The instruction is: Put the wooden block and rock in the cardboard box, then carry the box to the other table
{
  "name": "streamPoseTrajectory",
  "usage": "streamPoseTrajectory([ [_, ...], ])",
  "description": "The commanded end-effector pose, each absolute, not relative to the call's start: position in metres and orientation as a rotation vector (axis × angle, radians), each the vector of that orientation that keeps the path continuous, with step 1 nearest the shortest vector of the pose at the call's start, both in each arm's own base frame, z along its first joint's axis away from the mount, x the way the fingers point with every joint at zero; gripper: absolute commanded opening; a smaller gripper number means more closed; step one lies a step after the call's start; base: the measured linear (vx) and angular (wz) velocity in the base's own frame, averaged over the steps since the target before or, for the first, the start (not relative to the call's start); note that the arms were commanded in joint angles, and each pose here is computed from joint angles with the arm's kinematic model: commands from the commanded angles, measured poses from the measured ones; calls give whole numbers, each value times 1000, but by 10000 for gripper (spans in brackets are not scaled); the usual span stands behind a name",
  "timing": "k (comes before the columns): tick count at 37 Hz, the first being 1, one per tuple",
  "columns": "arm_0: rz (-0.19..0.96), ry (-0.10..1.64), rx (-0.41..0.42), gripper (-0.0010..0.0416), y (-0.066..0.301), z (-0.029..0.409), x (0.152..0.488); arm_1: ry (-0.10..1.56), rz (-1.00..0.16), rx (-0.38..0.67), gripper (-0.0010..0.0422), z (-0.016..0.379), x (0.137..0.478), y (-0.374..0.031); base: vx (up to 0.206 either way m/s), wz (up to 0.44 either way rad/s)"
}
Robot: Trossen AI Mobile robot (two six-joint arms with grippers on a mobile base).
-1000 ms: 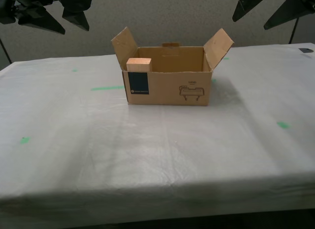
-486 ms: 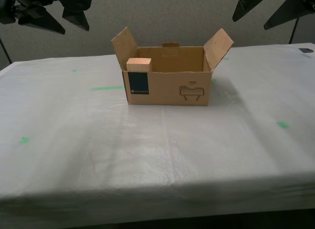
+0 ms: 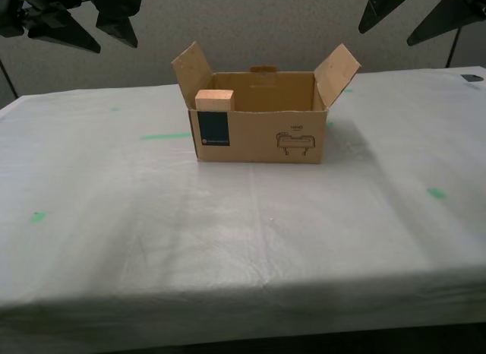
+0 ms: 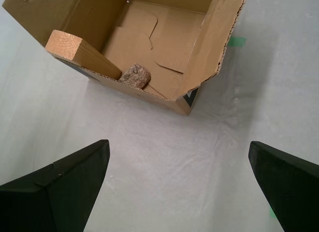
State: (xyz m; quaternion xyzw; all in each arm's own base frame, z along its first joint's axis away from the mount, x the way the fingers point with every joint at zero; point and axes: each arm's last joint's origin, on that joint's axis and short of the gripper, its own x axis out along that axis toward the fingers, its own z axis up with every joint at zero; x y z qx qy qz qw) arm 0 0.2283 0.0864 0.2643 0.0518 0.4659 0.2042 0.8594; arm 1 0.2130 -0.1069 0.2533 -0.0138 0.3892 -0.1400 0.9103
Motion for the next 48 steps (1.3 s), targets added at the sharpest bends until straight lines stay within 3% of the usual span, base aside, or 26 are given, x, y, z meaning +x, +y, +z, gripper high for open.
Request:
streamPoseTrajectory([
  [1,426,976,111,390,86,265,228,799,-286,-26,268,253,213,-107,0,0],
  [48,426,976,111,390,86,265,228,799,-285,-26,268,253,213,-107,0,0],
])
